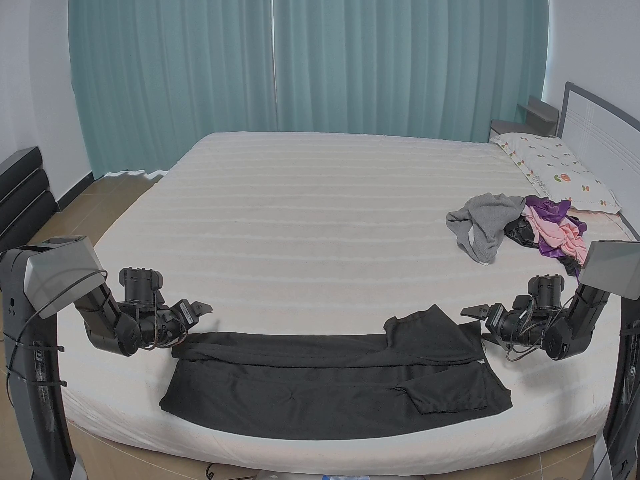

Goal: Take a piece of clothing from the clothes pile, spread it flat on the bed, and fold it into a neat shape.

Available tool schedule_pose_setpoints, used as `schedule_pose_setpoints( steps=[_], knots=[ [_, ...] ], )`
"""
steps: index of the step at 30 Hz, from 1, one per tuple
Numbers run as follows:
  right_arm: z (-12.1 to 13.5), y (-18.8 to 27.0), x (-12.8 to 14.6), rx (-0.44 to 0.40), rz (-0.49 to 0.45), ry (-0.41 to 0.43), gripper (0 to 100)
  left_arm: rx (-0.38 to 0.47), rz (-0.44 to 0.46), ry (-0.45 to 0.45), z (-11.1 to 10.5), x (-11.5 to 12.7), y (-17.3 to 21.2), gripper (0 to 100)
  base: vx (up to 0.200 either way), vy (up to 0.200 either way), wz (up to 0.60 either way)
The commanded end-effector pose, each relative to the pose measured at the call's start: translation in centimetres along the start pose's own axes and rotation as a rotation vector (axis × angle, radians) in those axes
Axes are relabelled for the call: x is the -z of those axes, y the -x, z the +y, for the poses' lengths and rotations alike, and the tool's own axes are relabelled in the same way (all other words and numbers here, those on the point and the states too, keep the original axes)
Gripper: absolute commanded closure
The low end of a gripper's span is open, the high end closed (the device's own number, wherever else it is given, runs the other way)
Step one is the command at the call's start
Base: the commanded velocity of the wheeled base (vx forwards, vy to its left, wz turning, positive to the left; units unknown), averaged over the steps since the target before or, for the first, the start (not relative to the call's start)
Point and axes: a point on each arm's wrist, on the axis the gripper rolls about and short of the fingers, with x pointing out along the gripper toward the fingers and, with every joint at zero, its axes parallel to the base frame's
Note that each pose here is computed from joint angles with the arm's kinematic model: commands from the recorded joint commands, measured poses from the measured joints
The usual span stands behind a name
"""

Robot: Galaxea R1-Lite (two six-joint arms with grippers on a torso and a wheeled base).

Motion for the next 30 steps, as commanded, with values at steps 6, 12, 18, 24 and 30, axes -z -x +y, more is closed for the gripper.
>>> schedule_pose_setpoints(
  steps=[6, 12, 18, 24, 30],
  knots=[
    [-0.1, -0.1, 0.1, -0.001, 0.004, -0.001, 0, -0.022, 0.024, -0.020, 0.5, 1.0, -0.6, 100, 0.000, 0.000, 0.00],
    [-0.1, -0.1, 0.0, -0.001, 0.003, -0.002, 0, -0.037, 0.001, 0.012, 1.2, 0.2, -0.2, 100, 0.000, 0.000, 0.00],
    [0.0, -0.1, 0.0, -0.001, 0.003, -0.002, 0, -0.029, -0.056, 0.103, 1.3, -1.5, 0.9, 100, 0.000, 0.000, 0.00],
    [-0.1, 0.0, 0.1, -0.001, 0.004, -0.003, 0, -0.022, -0.063, 0.143, 1.8, -2.3, 2.0, 100, 0.000, 0.000, 0.00],
    [-0.1, 0.0, 0.2, 0.000, 0.006, -0.004, 0, 0.079, -0.014, 0.128, 0.9, -2.5, 1.6, 0, 0.000, 0.000, 0.00]
  ],
)
